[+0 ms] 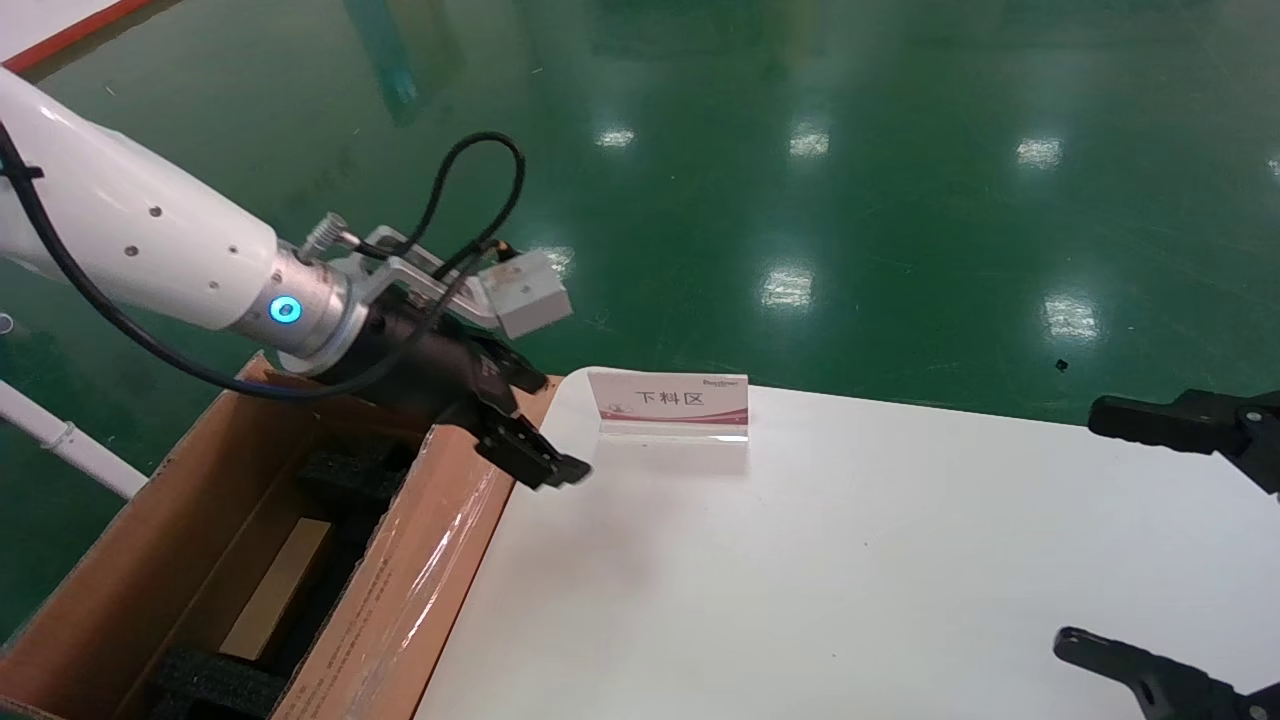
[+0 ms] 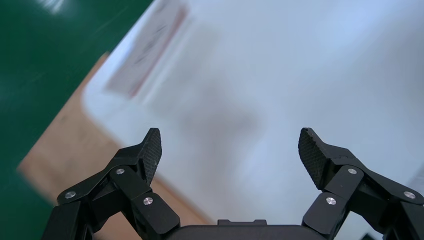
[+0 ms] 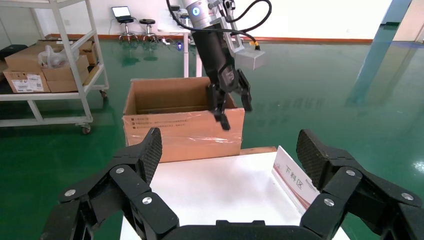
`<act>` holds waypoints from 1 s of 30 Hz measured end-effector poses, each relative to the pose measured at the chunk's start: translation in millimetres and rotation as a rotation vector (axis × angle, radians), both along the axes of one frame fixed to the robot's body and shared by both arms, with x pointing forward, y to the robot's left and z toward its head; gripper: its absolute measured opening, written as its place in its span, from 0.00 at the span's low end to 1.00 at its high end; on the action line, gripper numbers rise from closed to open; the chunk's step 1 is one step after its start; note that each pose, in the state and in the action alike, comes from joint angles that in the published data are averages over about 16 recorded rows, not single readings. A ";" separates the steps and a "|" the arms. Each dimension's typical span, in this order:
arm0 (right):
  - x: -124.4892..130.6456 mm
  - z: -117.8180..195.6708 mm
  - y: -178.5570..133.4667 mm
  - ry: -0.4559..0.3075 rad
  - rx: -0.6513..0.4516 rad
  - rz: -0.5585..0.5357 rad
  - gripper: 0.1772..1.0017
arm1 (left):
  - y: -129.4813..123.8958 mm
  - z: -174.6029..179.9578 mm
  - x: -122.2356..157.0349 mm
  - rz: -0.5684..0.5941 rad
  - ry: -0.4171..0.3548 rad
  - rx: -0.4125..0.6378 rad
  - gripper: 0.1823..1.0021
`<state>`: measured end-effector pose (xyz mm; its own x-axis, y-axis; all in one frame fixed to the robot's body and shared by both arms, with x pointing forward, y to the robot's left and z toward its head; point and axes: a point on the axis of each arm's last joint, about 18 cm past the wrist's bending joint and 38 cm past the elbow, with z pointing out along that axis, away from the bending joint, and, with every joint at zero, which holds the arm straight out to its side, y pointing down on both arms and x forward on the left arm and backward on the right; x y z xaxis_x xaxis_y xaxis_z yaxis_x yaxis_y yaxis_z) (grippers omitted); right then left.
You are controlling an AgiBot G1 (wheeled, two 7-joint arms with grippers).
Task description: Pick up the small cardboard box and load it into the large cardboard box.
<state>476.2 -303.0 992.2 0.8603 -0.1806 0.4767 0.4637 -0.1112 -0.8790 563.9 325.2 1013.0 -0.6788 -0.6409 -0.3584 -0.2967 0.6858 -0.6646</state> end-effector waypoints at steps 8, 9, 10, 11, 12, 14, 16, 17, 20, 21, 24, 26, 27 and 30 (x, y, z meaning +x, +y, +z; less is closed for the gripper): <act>0.0 0.0 0.0 0.000 0.000 0.000 1.00 | -33.5 -12.7 -7.6 -0.216 0.012 -0.093 1.00; 0.0 0.0 0.0 0.000 0.000 0.000 1.00 | -36.9 -13.9 -9.0 -0.241 0.011 -0.106 1.00; 0.0 0.0 0.0 0.000 0.000 0.000 1.00 | -40.0 -14.9 -10.5 -0.267 0.009 -0.119 1.00; 0.0 0.0 0.0 0.000 0.000 0.000 1.00 | -42.9 -15.9 -12.1 -0.292 0.006 -0.133 1.00; 0.0 0.0 0.0 0.000 0.000 0.000 1.00 | -45.6 -16.8 -13.7 -0.317 0.003 -0.146 1.00; 0.0 0.0 0.0 0.000 0.000 0.000 1.00 | -50.5 -18.3 -17.1 -0.367 -0.005 -0.175 1.00; 0.0 0.0 0.0 0.000 0.000 0.000 1.00 | -54.4 -19.4 -20.8 -0.414 -0.016 -0.203 1.00; 0.0 0.0 0.0 0.000 0.000 0.000 1.00 | -56.1 -19.9 -22.8 -0.437 -0.023 -0.218 1.00; 0.0 0.0 0.0 0.000 0.000 0.000 1.00 | -59.7 -20.9 -28.9 -0.504 -0.046 -0.262 1.00; 0.0 0.0 0.0 0.000 0.000 0.000 1.00 | -60.5 -21.1 -31.0 -0.526 -0.056 -0.277 1.00; 0.0 0.0 0.0 0.000 0.000 0.000 1.00 | -61.5 -21.4 -37.6 -0.587 -0.088 -0.322 1.00; -0.1 0.0 0.0 0.000 0.000 0.000 1.00 | -61.0 -21.4 -42.2 -0.625 -0.114 -0.352 1.00; -0.1 0.0 0.1 0.000 0.000 0.000 1.00 | -60.5 -21.4 -44.6 -0.643 -0.127 -0.367 1.00; -0.1 0.0 0.1 0.000 0.000 0.000 1.00 | -57.6 -21.2 -51.9 -0.694 -0.173 -0.411 1.00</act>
